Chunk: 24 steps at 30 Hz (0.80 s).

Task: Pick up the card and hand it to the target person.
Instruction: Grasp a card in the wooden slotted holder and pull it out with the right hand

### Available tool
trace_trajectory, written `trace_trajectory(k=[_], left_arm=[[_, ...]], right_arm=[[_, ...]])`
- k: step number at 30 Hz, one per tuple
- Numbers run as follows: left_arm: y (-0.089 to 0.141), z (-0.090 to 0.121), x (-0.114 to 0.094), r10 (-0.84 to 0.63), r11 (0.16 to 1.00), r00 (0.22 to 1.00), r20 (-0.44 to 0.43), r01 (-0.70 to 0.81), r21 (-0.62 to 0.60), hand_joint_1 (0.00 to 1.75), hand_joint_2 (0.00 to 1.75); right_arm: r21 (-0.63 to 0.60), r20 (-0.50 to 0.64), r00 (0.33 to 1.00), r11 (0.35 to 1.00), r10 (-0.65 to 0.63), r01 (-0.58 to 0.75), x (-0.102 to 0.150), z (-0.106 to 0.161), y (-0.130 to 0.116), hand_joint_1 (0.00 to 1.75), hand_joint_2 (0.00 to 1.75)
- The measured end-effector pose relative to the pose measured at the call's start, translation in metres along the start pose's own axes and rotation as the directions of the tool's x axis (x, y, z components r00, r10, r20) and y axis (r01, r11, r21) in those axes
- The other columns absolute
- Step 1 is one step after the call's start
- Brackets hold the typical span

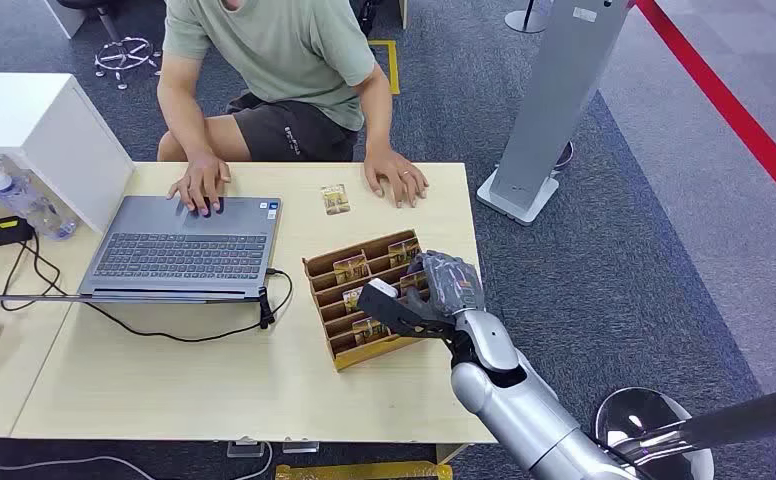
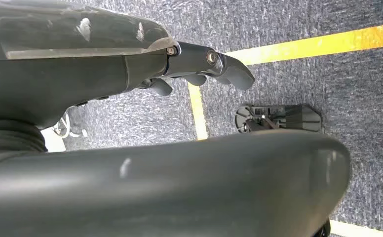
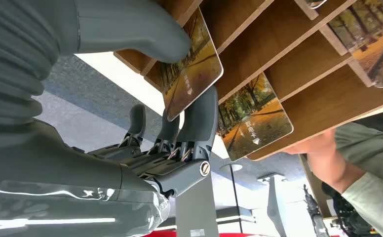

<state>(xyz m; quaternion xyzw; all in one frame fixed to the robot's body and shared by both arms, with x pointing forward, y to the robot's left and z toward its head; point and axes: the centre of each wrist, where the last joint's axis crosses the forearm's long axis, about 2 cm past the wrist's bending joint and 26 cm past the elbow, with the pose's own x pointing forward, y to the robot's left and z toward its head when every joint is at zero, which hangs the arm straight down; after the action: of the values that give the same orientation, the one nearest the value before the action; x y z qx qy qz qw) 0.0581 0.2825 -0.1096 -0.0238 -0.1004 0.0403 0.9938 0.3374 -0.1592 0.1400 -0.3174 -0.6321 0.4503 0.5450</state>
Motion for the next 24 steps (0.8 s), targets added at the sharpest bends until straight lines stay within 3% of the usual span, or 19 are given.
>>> trace_trajectory(k=[5, 9, 24], left_arm=[[0.0000, 0.0000, 0.0000, -0.001, 1.000, 1.000, 0.000, 0.001, 0.000, 0.00, 0.00], [0.0000, 0.0000, 0.0000, -0.002, 1.000, 1.000, 0.000, 0.002, 0.000, 0.00, 0.00], [0.0000, 0.0000, 0.0000, -0.004, 1.000, 1.000, 0.000, 0.004, -0.001, 0.00, 0.00]], right_arm=[[0.001, -0.006, 1.000, 1.000, -0.001, 0.001, -0.0014, 0.0008, 0.0005, 1.11, 1.75], [0.000, -0.010, 1.000, 1.000, -0.003, 0.003, -0.0022, 0.0007, 0.0002, 1.31, 1.75], [-0.004, -0.010, 1.000, 1.000, -0.007, 0.007, -0.0021, 0.0007, -0.0010, 1.51, 1.75]])
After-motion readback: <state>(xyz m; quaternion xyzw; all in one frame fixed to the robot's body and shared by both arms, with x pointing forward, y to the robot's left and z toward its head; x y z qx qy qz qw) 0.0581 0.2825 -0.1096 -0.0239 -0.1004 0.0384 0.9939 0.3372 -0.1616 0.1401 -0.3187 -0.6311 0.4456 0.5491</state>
